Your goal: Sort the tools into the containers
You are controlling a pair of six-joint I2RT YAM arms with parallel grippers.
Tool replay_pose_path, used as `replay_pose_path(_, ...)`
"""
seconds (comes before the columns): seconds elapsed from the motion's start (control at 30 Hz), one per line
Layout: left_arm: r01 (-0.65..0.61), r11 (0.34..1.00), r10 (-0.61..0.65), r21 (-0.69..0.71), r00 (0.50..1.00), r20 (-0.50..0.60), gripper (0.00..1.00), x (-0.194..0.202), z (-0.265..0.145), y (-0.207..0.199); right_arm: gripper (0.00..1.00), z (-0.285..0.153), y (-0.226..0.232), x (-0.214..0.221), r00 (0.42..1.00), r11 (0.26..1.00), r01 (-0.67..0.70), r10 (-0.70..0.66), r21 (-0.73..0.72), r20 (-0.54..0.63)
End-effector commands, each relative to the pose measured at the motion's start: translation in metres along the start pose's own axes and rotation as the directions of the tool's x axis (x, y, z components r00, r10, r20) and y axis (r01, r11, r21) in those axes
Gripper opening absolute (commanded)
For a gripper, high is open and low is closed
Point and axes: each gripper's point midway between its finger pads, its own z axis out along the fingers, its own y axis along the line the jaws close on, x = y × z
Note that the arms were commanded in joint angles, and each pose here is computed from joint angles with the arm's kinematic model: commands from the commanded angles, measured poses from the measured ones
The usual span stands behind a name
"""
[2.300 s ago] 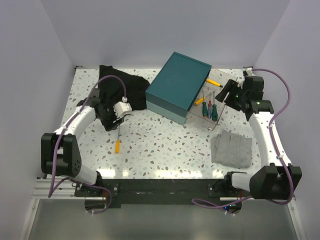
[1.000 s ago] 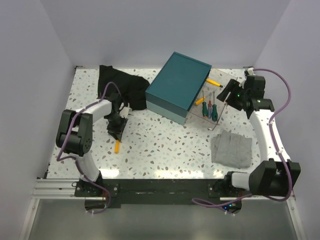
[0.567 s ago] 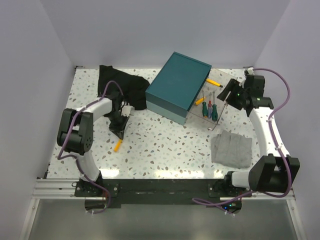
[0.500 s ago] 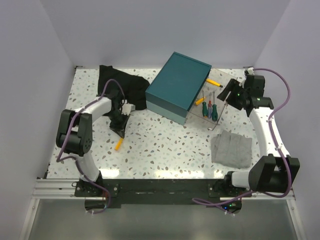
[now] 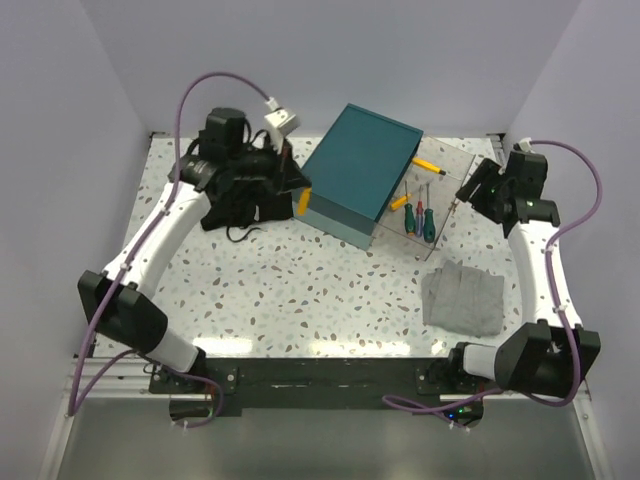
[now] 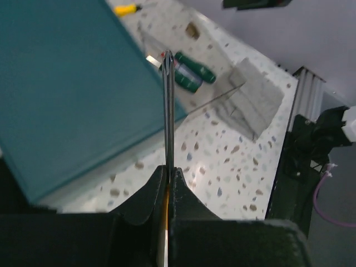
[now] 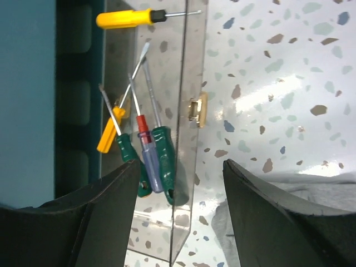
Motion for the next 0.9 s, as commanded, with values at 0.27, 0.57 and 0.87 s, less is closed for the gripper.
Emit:
replay_pose_path(0.27,-0.124,0.961,0.071,0.248,0.974,0.214,0.00,-0.099,0.161,-0.114,0.64,0.002,-0.031,0.006,0.995,0.992,-0.100,0.099,0.081,0.016)
replay_pose_path(0.57,-0.108,0.983,0.087,0.149,0.986,0.144,0.29,-0.064,0.228,-0.084,0.60,0.011,-0.047,0.028,0.993,0.987,-0.114,0.116,0.115,-0.017)
replay_pose_path(0.87,-0.213,0.977,0.203,-0.004,0.927,0.316,0.63,-0.142,0.174,-0.062,0.18,0.036,-0.044,0.037,0.990,0.991,-0.094,0.103,0.092,-0.099)
